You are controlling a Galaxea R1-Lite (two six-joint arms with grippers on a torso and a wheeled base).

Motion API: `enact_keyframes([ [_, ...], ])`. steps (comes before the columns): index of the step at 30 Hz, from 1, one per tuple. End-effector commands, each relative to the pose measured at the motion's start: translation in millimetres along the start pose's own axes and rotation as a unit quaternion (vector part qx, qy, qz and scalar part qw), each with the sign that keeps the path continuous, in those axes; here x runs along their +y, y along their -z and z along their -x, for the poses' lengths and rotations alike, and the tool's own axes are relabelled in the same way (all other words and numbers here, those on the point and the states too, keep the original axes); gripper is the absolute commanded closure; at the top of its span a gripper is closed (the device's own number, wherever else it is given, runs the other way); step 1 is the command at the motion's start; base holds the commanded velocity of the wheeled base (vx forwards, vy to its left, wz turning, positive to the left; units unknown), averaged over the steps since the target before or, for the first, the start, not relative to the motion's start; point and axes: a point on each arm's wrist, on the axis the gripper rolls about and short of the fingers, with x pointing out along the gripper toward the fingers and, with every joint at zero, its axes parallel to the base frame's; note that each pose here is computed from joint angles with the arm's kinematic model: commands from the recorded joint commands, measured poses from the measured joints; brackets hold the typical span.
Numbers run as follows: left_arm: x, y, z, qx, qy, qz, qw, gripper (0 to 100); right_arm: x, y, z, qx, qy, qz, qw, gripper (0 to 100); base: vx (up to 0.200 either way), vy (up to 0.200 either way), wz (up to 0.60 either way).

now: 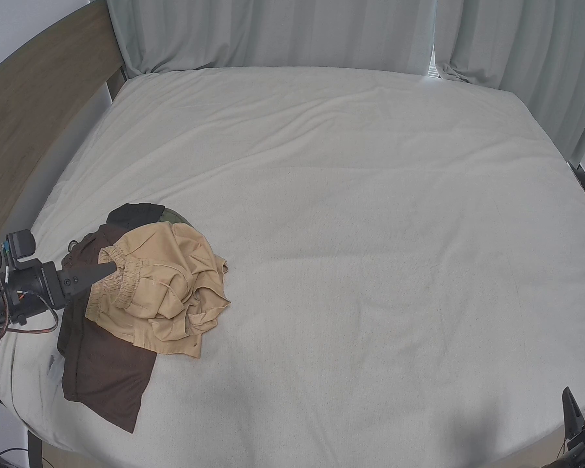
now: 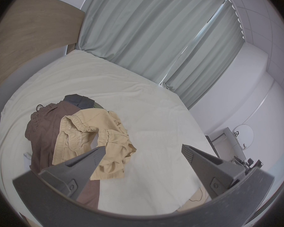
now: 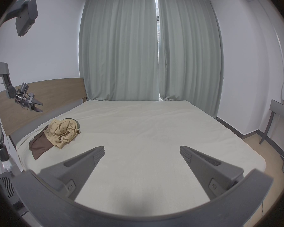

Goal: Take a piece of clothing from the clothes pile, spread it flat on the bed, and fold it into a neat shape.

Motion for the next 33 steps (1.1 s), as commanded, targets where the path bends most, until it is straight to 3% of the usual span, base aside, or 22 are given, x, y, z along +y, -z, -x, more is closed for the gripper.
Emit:
enact_keyframes([
  [1, 21, 1, -20, 0.019, -0.001, 0.01, 0.9998, 0, 0, 5, 0, 0.002, -0.001, 0.0, 1.0, 0, 0.0, 0.0, 0.0],
  [10, 37, -5, -37, 0.022, -0.003, 0.014, 0.9997, 0, 0, 5, 0, 0.003, 0.0, 0.001, 1.0, 0, 0.0, 0.0, 0.0],
  [26, 71, 8, -71, 0.047, -0.004, 0.015, 0.9988, 0, 0, 5, 0, 0.003, 0.0, 0.001, 1.0, 0, 0.0, 0.0, 0.0],
  [33, 82, 15, -88, 0.049, 0.022, 0.012, 0.9985, 0, 0, 5, 0, 0.003, -0.001, 0.001, 1.0, 0, 0.0, 0.0, 0.0],
])
